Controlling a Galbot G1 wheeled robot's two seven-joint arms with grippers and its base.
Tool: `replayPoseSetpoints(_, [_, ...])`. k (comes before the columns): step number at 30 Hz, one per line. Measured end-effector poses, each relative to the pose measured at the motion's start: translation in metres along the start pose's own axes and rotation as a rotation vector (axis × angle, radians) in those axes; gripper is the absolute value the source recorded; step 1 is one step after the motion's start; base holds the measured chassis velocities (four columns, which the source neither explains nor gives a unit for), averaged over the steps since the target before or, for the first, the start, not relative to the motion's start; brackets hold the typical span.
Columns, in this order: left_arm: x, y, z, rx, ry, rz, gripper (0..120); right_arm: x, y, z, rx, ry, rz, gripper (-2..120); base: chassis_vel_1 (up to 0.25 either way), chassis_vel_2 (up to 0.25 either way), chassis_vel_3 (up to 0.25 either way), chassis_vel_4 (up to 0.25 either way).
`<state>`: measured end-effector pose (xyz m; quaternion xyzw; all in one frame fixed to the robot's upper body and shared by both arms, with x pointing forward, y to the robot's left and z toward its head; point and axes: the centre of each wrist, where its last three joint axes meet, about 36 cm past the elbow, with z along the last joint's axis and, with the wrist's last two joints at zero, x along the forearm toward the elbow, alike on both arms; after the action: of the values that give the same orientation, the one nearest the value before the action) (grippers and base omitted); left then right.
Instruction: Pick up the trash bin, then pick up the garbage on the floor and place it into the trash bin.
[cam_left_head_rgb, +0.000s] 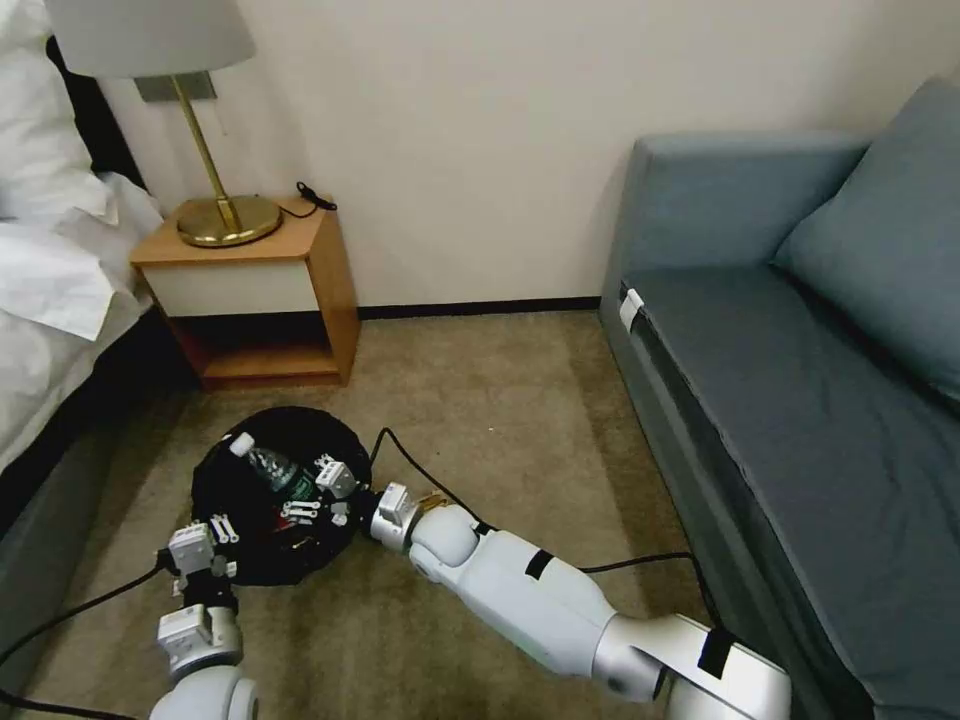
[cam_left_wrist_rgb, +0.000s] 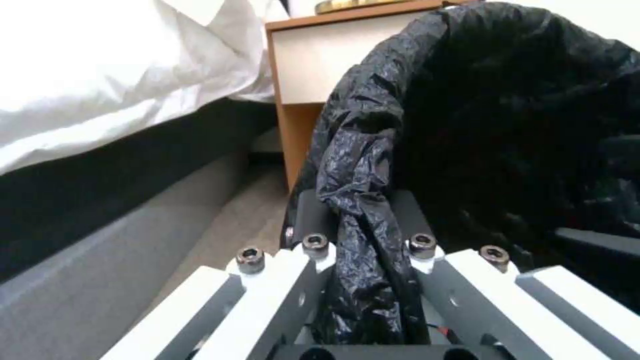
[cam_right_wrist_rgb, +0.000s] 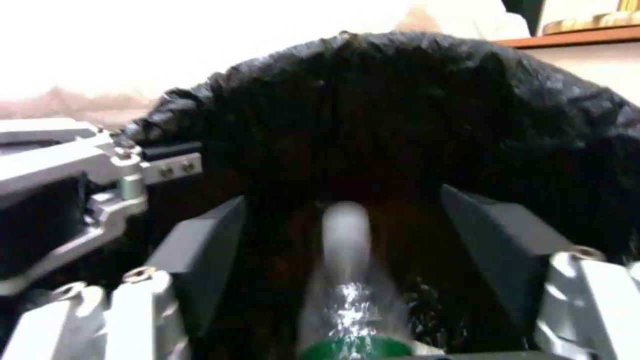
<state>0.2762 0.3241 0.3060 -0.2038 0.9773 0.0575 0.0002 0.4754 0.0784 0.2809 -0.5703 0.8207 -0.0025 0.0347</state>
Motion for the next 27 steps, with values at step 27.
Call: replayPoseSetpoints(27, [-0.039, 0.030, 0.013, -0.050, -0.011, -0.135, 6, 0.036, -0.064, -0.011, 0.300, 0.016, 0.524, 100, 0.000, 0.000, 0.000, 0.000])
